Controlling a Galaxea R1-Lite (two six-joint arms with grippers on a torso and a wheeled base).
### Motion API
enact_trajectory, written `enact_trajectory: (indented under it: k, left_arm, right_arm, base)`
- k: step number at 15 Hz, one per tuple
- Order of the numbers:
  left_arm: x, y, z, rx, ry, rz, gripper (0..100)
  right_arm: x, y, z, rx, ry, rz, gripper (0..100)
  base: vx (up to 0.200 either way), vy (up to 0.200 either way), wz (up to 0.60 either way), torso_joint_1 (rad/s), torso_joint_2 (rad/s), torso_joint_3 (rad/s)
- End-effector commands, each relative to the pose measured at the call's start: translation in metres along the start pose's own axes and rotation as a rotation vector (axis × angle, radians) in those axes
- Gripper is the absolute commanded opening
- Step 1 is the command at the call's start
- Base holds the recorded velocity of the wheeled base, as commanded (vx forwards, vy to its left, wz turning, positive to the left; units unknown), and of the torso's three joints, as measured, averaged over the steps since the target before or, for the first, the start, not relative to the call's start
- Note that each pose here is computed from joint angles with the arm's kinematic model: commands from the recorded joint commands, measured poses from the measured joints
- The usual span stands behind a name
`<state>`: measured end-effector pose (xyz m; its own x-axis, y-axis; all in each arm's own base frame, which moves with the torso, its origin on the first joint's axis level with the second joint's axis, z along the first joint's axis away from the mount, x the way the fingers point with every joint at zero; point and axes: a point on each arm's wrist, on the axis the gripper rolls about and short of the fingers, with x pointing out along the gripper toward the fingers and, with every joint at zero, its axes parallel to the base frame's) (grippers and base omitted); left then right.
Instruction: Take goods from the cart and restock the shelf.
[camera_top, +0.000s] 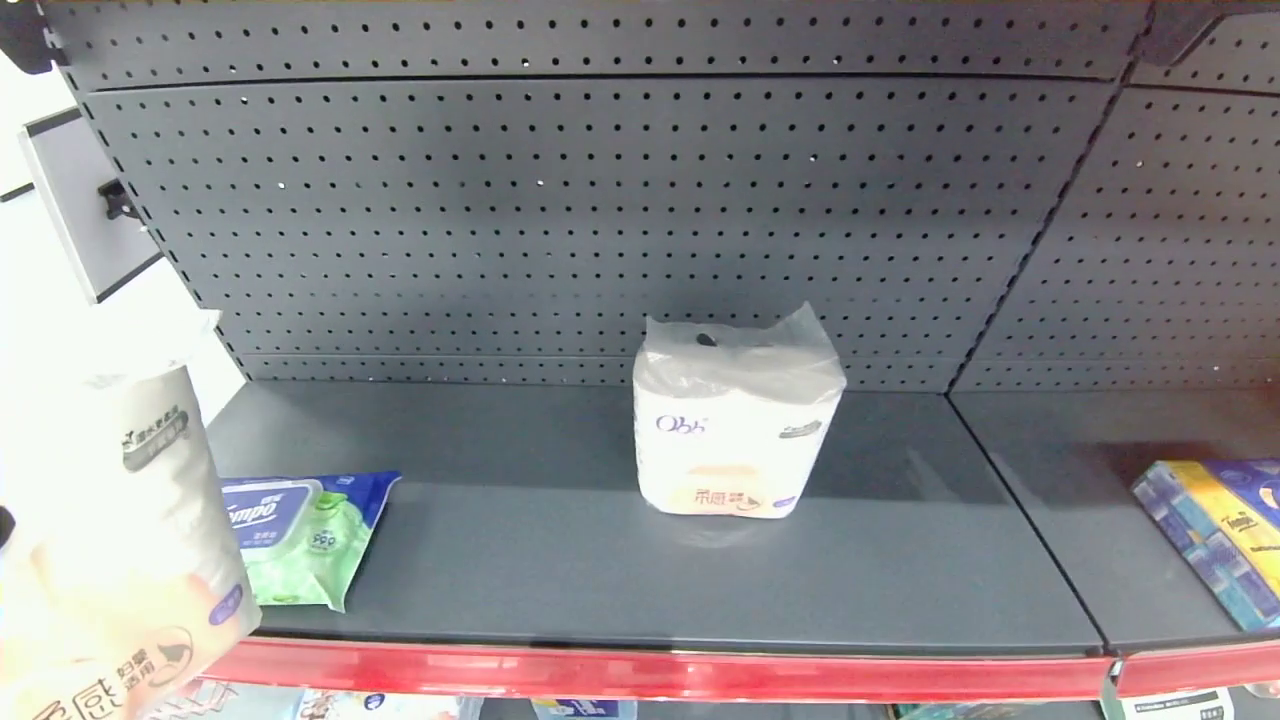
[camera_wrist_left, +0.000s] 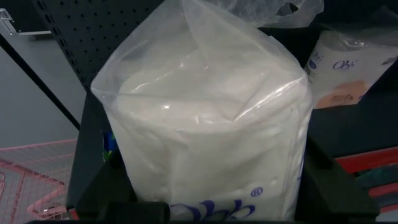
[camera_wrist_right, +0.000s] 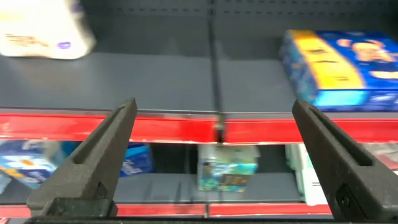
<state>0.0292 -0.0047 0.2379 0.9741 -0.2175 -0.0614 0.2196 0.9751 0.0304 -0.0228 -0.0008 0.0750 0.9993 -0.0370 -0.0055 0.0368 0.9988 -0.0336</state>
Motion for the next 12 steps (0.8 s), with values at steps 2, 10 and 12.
enact_trajectory:
  k: [2, 10, 12]
  left_arm:
    - [0.000, 0.000, 0.000, 0.002, -0.001, -0.002, 0]
    - [0.016, 0.004, 0.004, 0.006, -0.013, -0.007, 0]
    - [0.028, 0.007, 0.006, 0.028, -0.017, -0.005, 0]
  right_arm:
    - [0.000, 0.000, 0.000, 0.000, 0.001, 0.000, 100]
    - [0.034, -0.002, 0.126, 0.103, 0.027, 0.032, 100]
    - [0.074, 0.001, 0.157, 0.056, 0.107, 0.125, 100]
  base:
    - [0.000, -0.100, 0.00, -0.001, 0.00, 0.004]
    - [0.000, 0.000, 0.00, 0.000, 0.00, 0.000]
    - [0.000, 0.000, 0.00, 0.000, 0.00, 0.000]
